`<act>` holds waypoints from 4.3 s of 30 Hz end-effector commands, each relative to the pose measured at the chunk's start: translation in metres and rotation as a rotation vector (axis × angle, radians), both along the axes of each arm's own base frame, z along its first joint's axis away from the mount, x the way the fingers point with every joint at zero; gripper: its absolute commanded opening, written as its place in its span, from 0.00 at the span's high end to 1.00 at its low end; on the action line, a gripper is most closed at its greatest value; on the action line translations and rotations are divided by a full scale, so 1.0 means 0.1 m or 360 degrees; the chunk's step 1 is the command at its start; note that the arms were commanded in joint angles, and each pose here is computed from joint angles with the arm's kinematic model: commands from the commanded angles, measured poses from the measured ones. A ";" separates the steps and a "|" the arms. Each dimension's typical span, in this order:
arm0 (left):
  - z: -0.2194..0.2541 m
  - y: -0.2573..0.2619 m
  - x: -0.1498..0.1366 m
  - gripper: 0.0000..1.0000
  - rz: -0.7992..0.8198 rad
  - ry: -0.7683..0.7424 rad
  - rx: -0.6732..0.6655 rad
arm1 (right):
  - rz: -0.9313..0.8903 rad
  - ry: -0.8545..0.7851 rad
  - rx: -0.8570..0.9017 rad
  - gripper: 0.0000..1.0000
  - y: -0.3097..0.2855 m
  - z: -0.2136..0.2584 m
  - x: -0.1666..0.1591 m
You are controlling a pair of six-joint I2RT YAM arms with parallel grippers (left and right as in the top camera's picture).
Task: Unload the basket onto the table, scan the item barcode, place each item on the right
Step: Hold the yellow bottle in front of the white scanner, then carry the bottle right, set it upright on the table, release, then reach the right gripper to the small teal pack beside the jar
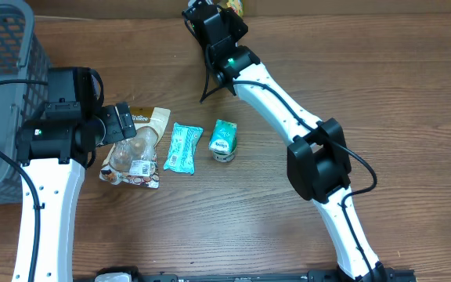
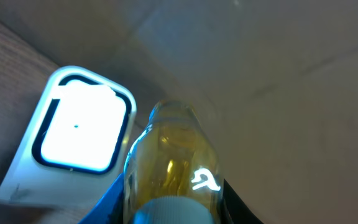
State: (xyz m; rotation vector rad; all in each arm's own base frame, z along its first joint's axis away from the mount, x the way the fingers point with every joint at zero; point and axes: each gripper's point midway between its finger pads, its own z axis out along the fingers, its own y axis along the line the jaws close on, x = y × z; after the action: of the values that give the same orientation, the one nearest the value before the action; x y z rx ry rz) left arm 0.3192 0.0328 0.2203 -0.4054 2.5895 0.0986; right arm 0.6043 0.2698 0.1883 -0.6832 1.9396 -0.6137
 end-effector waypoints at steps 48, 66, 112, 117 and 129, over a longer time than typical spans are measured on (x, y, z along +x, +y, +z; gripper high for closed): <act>0.04 -0.03 0.03 0.00 0.0000 -0.0018 -0.0009 | -0.1219 0.1405 0.1042 0.79 -2.57 -0.80 -1.91; 0.04 -0.03 0.03 0.00 0.0000 -0.0018 -0.0009 | -0.1200 0.1311 0.1046 0.35 -2.60 -0.53 -1.81; 0.04 -0.03 0.03 0.00 0.0000 -0.0018 -0.0009 | -0.0677 0.1800 0.1287 0.35 -0.41 -0.45 -2.57; 0.04 -0.03 0.03 0.00 0.0000 -0.0018 -0.0009 | -0.0639 0.1778 0.1316 0.55 -0.20 -0.53 -2.59; 0.04 -0.03 0.03 0.01 0.0000 -0.0018 -0.0009 | -0.0658 0.1800 0.1324 0.58 -0.03 -0.79 -2.70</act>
State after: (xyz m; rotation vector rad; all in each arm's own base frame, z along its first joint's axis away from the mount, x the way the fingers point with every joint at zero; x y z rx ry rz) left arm 0.3192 0.0328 0.2203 -0.4054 2.5895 0.0986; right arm 0.3359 0.2650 0.1106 -0.0475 3.0869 0.5407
